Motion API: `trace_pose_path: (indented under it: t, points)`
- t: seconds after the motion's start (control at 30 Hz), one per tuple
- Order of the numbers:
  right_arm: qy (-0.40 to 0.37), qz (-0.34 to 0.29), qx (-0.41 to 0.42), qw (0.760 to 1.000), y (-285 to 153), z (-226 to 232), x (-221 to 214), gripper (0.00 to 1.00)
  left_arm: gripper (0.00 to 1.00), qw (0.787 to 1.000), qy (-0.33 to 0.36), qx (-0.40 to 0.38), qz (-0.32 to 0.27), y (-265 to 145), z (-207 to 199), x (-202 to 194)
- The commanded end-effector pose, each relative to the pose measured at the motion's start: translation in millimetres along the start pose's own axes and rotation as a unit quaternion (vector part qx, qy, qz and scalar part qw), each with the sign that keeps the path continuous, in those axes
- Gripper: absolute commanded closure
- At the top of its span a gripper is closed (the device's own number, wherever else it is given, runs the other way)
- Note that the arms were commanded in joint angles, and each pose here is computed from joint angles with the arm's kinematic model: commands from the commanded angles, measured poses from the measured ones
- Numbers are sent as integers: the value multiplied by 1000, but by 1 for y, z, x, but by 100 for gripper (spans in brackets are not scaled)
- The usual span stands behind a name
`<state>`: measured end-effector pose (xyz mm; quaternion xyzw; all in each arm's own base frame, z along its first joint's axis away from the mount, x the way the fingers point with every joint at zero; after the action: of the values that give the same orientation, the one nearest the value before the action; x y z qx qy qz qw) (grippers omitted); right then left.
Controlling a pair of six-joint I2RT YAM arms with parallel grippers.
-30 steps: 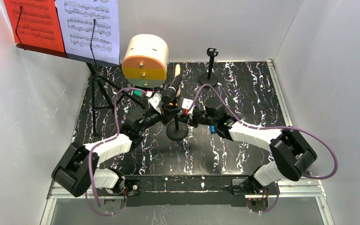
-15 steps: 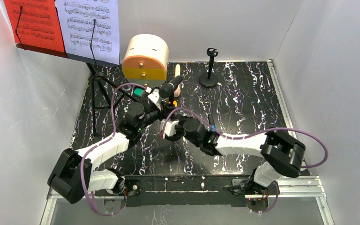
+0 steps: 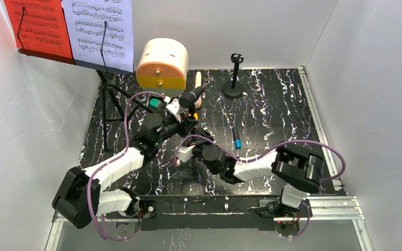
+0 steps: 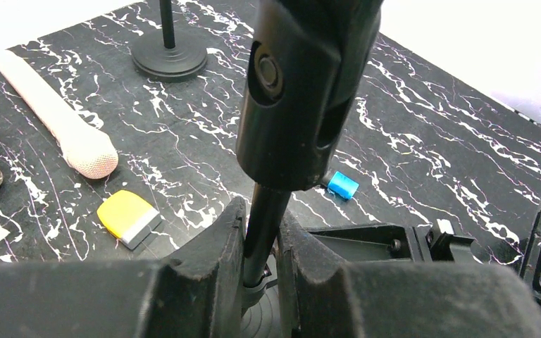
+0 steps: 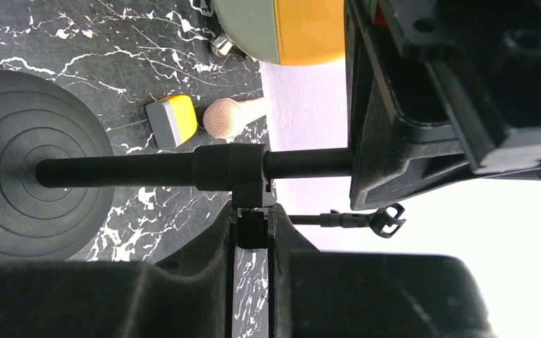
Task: Pack up the instrument practice props
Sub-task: Unscrew the knob on the microphone stand.
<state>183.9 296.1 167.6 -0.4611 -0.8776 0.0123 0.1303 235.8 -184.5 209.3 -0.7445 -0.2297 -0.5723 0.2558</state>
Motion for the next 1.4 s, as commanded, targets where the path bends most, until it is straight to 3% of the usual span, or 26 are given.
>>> trace_pose_path:
  t: [0.0,0.17,0.33,0.43,0.6,0.77,0.93,1.0,1.1,1.37]
  points:
    - [-14,-39,75,996,-11,22,10,73,100,999,-25,38,28,-6,4,-13]
    - [121,-70,112,984,-17,14,12,47,100,999,-17,38,13,-9,5,-19]
    - [305,-100,157,934,-21,2,1,32,100,999,-8,33,-2,-11,6,-25]
    - [401,-127,175,890,-23,-10,-10,26,100,1000,-2,30,-8,-12,6,-25]
    - [566,-183,209,776,-32,-23,-29,18,100,999,4,27,-16,-14,5,-24]
    - [684,-211,219,663,-35,-34,-38,16,100,999,8,25,-22,-16,4,-23]
    - [795,-187,229,530,-25,-37,-43,17,100,999,10,20,-23,-17,3,-21]
    - [817,-183,235,493,-19,-37,-41,18,100,1000,10,18,-23,-17,3,-21]
    - [835,-173,239,464,-10,-33,-41,21,100,1000,9,12,-21,-16,2,-22]
    - [848,-174,259,428,7,-33,-41,33,100,1000,7,6,-19,-15,2,-22]
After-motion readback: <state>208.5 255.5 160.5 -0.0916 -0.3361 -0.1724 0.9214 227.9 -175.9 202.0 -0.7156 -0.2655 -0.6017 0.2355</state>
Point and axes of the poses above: each gripper's point midway between its finger pads, its own y axis out along the fingers, its own z axis along the line the jaws close on, x = y × z, the point moved 10 cm from there along -y, back along the fingers, and after that the axes turned 3 degrees about -y, right-handed, at the moved point
